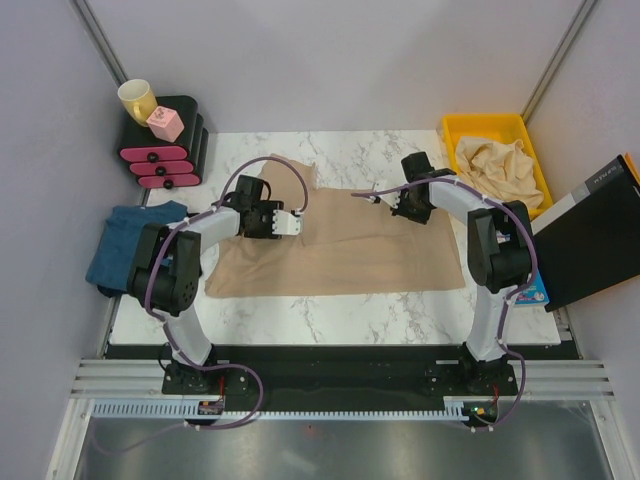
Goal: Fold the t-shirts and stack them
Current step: Fold the tshirt
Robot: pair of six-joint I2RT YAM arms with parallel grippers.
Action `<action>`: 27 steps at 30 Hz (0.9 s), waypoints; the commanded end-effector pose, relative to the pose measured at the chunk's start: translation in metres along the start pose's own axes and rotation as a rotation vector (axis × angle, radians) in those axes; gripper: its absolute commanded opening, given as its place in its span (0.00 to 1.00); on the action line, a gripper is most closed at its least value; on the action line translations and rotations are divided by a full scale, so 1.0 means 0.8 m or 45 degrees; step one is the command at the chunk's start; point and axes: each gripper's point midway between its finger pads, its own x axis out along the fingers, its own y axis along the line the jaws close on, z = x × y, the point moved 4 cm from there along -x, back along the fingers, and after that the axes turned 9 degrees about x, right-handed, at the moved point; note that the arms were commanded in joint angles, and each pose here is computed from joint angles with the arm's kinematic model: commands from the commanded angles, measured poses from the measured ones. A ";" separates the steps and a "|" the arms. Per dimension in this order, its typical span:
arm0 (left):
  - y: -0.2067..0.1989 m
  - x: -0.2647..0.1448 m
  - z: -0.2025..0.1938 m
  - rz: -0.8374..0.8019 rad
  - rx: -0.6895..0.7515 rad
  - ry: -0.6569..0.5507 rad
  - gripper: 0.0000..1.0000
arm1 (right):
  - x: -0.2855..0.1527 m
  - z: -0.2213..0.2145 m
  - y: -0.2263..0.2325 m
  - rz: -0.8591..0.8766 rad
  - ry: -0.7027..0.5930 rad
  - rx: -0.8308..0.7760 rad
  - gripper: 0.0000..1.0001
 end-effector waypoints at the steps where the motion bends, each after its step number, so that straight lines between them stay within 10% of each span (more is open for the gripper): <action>1: -0.018 -0.007 0.001 -0.021 -0.003 0.002 0.61 | -0.008 0.004 -0.003 -0.025 -0.029 0.031 0.01; 10: 0.021 -0.087 0.028 0.143 -0.085 -0.117 0.59 | -0.078 0.001 0.033 0.114 -0.131 -0.029 0.00; 27: -0.139 -0.057 0.052 -0.409 -0.081 -0.173 0.15 | -0.029 -0.079 0.135 0.521 0.127 -0.029 0.00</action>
